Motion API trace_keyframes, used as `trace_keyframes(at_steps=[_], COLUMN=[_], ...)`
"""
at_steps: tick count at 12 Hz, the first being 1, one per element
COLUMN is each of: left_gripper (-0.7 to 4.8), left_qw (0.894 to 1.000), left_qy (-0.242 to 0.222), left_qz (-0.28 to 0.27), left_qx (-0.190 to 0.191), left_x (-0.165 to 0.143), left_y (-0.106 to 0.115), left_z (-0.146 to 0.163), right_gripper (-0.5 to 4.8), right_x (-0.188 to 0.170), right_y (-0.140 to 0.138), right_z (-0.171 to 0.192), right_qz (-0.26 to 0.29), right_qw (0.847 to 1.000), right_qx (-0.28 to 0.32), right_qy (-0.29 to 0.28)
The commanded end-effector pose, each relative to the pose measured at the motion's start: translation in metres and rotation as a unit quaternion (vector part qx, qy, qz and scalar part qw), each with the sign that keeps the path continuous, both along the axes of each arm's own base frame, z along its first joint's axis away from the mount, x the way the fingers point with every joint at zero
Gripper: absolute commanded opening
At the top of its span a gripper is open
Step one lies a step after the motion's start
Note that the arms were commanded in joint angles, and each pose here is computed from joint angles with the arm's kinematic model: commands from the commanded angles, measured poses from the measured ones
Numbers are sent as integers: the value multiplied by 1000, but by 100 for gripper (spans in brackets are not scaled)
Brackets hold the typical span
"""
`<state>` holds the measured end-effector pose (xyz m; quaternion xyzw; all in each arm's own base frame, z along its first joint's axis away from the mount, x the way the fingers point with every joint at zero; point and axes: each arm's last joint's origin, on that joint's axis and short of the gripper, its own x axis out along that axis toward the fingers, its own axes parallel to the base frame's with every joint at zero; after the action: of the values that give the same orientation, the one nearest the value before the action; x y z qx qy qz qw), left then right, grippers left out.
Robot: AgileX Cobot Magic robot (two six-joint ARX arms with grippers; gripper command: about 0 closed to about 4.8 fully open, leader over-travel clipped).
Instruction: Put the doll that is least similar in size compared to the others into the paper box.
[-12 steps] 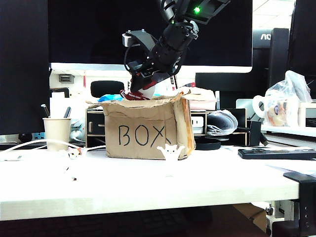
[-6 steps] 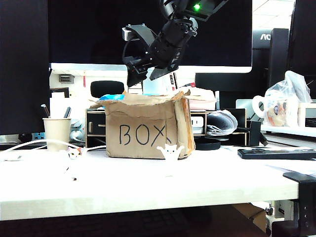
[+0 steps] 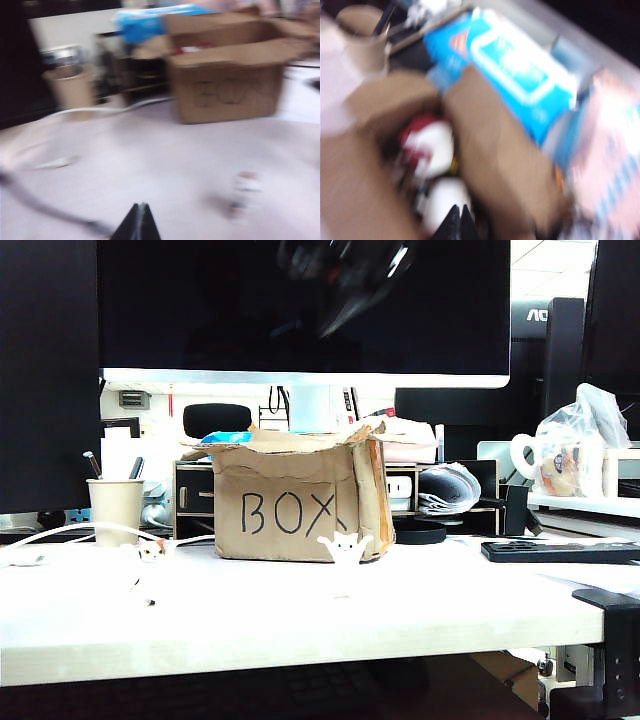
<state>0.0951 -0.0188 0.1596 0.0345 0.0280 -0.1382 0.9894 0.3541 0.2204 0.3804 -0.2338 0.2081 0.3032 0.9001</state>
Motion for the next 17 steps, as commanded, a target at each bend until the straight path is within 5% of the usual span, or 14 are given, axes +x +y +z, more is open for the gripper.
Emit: trace_keyframes(at_steps=[1,5,9,11,14,17], left_gripper=[-5,-5,-5,-5,-5,-5], left_qw=[998,990,991,991,991,991], left_qy=[-4,-3,-3,-3,-3,-3], left_qz=[68,138,135,135,135,136], left_qx=[1,1,1,1,1,1], left_x=[2,1,2,2,2,2], left_y=[13,27,26,26,26,26], left_z=[1,1,1,1,1,1], right_gripper=[-6,-6,-6,-6,-5,-5], right_x=[-40,-102,-226,-304,-327,-343], right_y=[-24,-63,-141,-189,-203,-214], right_z=[33,82,118,49,-1,-31], right_qz=[-12,-34,-52,-53,-37,-45], right_qw=[999,998,986,971,939,951], right_qx=[-2,41,153,222,302,277], right_qy=[32,34,-36,-71,-164,-128])
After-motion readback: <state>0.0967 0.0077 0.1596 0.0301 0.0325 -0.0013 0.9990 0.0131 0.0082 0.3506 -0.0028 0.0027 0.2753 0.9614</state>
